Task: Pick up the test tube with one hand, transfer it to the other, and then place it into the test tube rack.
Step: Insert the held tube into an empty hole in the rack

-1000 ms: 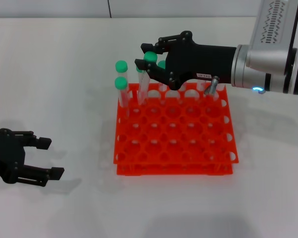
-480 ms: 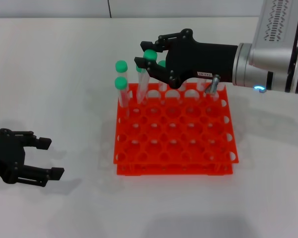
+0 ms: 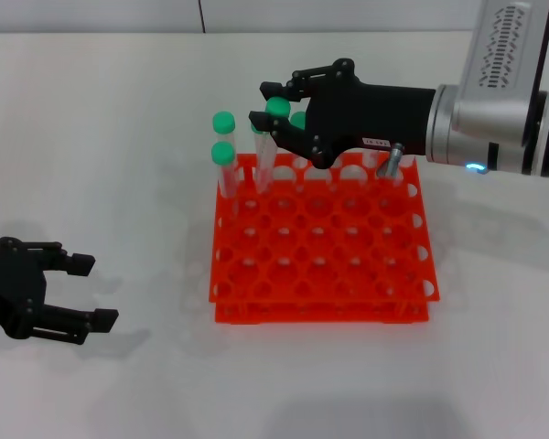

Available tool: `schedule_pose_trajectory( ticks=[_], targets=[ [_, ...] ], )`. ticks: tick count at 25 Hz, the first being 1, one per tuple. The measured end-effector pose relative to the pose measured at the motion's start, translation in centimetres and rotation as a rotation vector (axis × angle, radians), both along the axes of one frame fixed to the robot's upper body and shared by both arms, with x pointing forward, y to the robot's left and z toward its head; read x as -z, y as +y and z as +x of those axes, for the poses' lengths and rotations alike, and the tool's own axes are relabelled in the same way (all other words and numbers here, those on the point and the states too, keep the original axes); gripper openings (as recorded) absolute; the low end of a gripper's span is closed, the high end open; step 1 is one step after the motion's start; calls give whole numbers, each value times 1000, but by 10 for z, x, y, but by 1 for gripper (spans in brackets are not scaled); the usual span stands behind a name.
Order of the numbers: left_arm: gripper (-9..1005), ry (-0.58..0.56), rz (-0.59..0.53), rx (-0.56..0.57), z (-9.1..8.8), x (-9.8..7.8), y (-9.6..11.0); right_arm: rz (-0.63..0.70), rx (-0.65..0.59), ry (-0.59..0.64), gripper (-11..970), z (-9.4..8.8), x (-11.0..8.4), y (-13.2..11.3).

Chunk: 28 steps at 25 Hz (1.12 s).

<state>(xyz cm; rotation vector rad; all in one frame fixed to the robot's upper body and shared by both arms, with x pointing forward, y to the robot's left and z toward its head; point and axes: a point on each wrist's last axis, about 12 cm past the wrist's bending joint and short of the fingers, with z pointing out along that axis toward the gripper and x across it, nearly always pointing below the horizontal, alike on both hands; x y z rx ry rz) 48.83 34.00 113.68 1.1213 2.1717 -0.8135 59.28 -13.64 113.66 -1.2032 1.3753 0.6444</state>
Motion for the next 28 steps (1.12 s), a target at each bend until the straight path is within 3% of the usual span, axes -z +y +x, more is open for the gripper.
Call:
schedule_pose_trajectory(
  ticks=[28],
  targets=[
    [876, -3, 0, 3, 0, 0, 0, -65, -1, -1, 280, 0, 14, 6]
  ],
)
